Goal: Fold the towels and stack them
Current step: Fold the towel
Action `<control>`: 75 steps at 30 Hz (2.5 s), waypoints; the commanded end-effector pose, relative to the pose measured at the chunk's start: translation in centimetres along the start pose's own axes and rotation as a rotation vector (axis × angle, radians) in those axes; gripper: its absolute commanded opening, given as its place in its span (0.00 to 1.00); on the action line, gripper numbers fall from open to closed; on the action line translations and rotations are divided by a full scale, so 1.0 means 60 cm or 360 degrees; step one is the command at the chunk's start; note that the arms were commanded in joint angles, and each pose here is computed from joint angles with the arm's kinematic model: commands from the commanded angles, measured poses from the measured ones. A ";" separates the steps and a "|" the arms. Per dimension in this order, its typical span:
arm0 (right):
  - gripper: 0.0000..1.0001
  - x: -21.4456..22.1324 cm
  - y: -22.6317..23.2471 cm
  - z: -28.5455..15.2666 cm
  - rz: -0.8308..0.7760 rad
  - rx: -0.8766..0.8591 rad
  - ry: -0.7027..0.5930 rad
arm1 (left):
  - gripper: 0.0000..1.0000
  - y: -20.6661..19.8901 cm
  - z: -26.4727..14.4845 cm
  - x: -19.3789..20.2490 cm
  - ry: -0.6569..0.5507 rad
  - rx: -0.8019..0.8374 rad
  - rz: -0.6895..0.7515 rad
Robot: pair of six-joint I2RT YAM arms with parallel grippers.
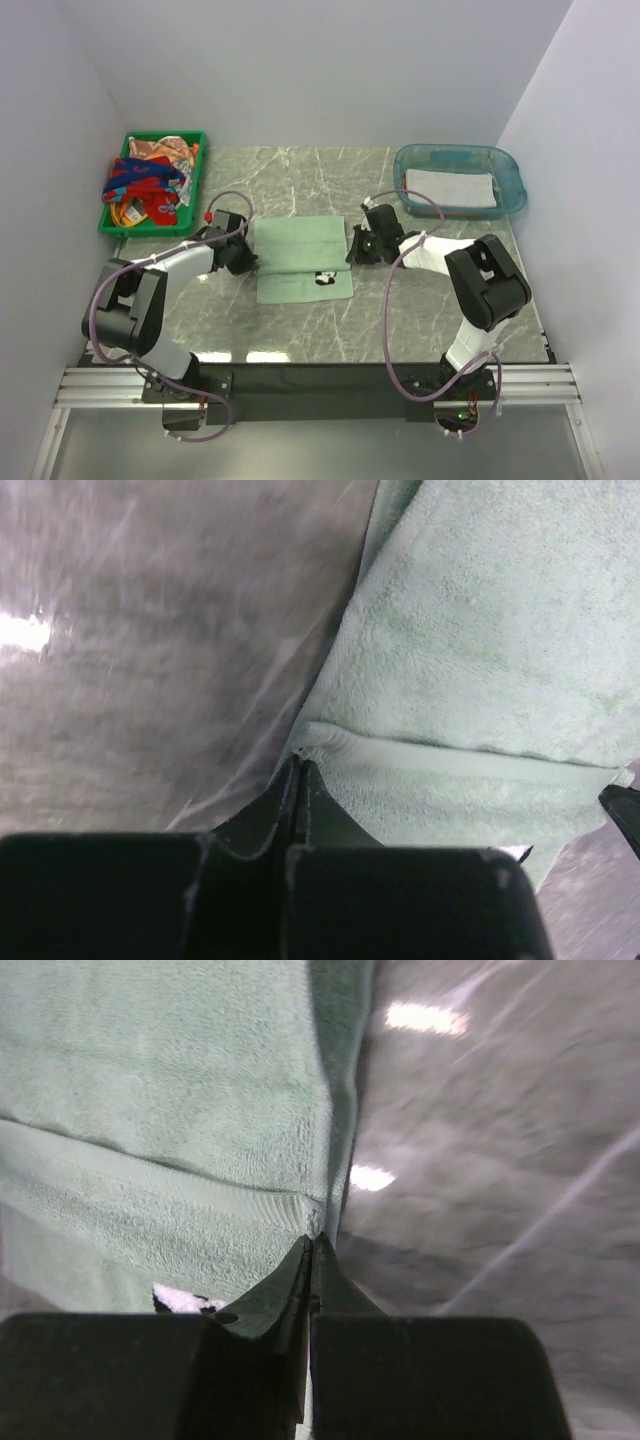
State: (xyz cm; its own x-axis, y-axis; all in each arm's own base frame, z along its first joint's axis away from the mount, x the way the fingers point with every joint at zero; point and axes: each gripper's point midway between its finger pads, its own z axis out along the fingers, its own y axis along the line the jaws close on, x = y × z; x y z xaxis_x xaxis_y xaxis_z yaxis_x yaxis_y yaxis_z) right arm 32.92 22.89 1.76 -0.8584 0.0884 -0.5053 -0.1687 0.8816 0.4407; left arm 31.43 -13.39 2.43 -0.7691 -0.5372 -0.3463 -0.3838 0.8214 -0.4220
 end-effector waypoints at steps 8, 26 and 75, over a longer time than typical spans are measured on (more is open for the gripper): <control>0.00 -0.052 -0.023 -0.057 -0.0160 0.0176 -0.0123 | 0.02 -0.001 -0.048 -0.046 -0.0169 -0.0053 0.0111; 0.00 -0.042 -0.018 -0.080 -0.0144 0.0134 -0.0166 | 0.06 -0.004 -0.070 -0.003 -0.0123 0.0062 0.0077; 0.59 -0.024 0.039 -0.039 -0.0574 0.0005 0.0109 | 0.72 -0.099 -0.048 0.021 0.0090 0.0033 0.0691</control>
State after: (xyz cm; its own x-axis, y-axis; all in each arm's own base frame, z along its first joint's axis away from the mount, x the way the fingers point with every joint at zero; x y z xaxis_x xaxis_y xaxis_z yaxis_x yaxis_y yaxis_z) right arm 33.19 23.62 5.36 -0.7863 -0.2257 -0.5751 -0.4297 0.8686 0.2466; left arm 31.47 -17.76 5.98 -0.8830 -0.1738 -0.4360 -0.0651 0.9653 -0.2529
